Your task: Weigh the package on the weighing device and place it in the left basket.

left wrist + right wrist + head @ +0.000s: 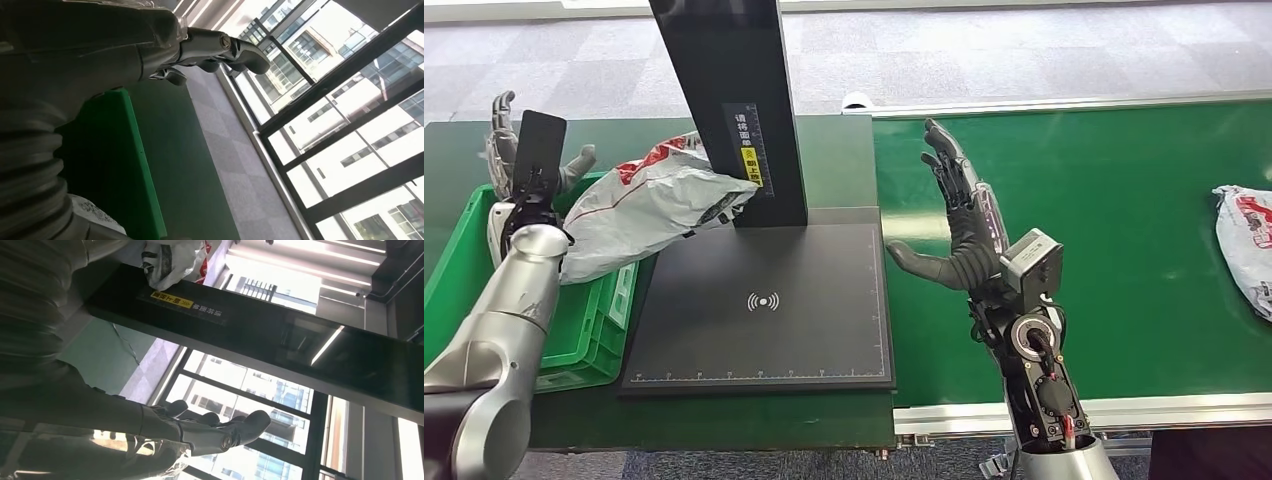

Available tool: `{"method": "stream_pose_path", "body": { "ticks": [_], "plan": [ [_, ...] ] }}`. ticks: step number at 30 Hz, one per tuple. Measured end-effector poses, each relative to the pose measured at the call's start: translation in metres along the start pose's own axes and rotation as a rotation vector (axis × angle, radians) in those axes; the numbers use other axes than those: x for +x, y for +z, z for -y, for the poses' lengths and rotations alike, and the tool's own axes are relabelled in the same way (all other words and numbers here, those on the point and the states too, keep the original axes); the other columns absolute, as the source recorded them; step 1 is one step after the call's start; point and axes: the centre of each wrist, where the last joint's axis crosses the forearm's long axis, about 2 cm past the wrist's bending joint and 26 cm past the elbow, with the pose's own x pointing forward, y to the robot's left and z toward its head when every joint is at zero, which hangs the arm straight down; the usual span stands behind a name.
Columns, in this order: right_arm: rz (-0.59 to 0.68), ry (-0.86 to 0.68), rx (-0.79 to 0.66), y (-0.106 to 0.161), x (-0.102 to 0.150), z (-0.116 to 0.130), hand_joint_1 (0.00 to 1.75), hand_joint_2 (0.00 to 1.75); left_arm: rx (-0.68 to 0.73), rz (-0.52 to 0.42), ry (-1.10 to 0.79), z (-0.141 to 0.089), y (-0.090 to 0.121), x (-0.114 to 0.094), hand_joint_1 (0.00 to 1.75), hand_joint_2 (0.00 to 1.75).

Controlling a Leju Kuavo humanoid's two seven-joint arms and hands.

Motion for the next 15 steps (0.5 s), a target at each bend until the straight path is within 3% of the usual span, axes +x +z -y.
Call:
{"method": "stream_pose_path", "body": {
  "ticks": [5,15],
  "plan": [
    [-0.003,-0.003,0.004,0.000,-0.001,-0.002,0.00,1.75,0.024,-0.042,-0.003,-0.009,0.002,-0.017,0.00,1.75],
    [-0.009,-0.014,0.009,0.000,-0.002,-0.005,0.00,1.75,0.005,0.073,0.124,-0.004,0.005,-0.014,0.00,1.75]
  ]
}}
